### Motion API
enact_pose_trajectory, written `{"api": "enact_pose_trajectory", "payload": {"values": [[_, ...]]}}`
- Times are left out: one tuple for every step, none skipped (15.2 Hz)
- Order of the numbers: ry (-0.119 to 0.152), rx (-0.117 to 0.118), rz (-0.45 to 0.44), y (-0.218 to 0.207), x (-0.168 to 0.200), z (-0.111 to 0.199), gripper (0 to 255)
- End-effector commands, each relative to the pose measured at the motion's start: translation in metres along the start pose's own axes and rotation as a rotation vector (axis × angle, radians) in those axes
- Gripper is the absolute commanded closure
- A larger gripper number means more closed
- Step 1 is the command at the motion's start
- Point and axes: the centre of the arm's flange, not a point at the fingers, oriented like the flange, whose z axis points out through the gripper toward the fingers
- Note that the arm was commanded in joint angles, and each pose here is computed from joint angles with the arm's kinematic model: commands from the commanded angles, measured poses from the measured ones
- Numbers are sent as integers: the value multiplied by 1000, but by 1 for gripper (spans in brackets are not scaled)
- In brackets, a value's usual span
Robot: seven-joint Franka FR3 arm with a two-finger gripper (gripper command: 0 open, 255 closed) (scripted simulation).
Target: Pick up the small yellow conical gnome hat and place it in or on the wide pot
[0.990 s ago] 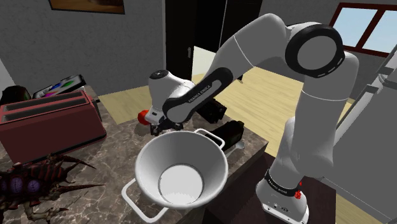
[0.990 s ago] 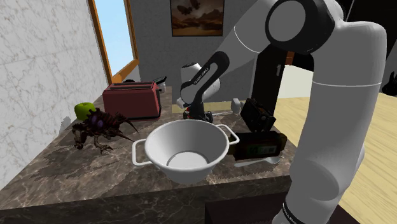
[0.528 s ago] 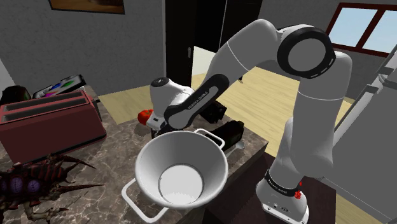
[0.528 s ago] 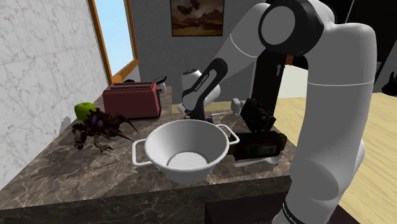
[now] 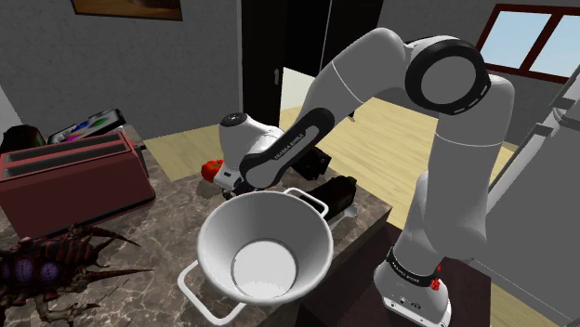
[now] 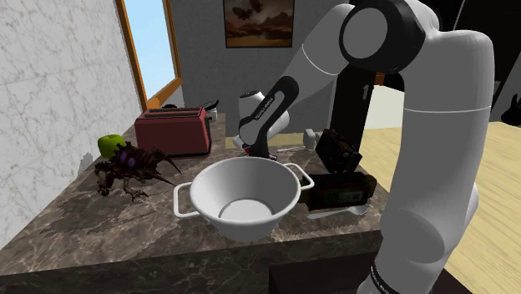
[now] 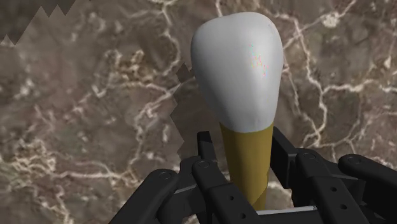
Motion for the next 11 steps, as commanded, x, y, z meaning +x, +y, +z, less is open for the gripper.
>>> {"api": "enact_pose_trajectory", "payload": {"values": [[2, 3, 0, -1, 0, 1, 255], [2, 3, 0, -1, 0, 1, 255], [2, 3, 0, 0, 1, 1, 255], [2, 3, 0, 0, 1, 2, 255], [2, 3, 0, 0, 1, 2, 255], [2, 3, 0, -1, 1, 2, 255], [2, 3, 0, 0, 0, 1, 255], [2, 3, 0, -1, -1, -4, 255], [2, 3, 0, -2, -1, -9, 255], [2, 3, 0, -2, -2, -14, 255], [2, 3, 0, -3, -2, -20, 255]]}}
